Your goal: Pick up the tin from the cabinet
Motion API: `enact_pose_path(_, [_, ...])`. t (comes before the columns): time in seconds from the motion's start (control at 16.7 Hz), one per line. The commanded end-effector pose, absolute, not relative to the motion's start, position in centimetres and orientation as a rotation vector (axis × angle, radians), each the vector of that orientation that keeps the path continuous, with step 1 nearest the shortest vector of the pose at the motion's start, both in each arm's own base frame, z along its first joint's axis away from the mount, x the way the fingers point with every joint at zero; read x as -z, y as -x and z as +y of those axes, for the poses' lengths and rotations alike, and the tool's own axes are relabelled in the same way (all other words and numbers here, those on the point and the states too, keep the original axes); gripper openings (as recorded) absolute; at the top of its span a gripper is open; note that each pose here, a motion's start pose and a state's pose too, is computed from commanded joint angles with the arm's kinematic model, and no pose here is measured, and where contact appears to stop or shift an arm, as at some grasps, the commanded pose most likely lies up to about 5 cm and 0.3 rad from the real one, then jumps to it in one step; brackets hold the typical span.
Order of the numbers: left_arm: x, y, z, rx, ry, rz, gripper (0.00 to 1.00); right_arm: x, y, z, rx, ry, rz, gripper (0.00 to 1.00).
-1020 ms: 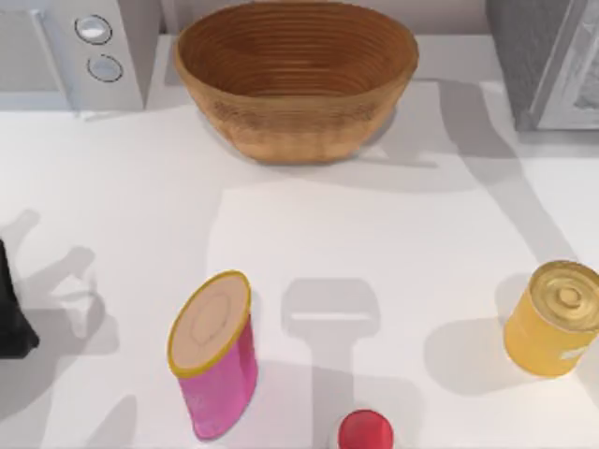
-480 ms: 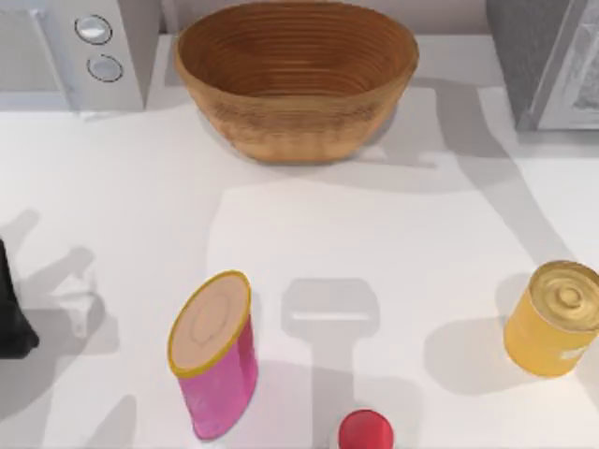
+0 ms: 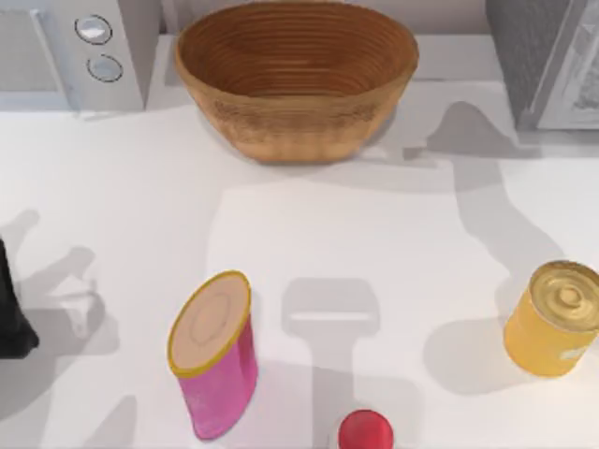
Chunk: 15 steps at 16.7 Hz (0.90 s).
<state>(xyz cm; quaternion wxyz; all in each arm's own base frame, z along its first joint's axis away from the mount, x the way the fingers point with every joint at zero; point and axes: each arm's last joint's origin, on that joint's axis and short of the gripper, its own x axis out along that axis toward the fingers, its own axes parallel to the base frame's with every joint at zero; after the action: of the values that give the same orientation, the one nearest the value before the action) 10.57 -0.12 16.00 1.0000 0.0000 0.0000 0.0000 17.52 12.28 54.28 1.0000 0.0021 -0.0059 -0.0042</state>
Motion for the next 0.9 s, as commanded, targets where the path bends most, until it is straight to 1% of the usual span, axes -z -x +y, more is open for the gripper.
enact_pose_path(0.06, [-16.0,-10.6,-0.1,0.0,0.0,0.0,1.0,-54.3,-17.0,12.1,0.008,-0.003,-0.01,0.0])
enact_pose_path(0.54, [-16.0,-10.6,-0.1,0.0,0.0,0.0,1.0,-53.7,-16.8,11.3,0.008,-0.003,-0.011,0.0])
enact_pose_path(0.72, [-16.0,-10.6,-0.1,0.0,0.0,0.0,1.0,-51.7,-16.1,9.6,0.004,0.001,-0.007,0.0])
enact_pose_path(0.9, [-16.0,-10.6,-0.1,0.0,0.0,0.0,1.0,-47.7,-15.1,7.3,0.001,0.009,0.007,0.0])
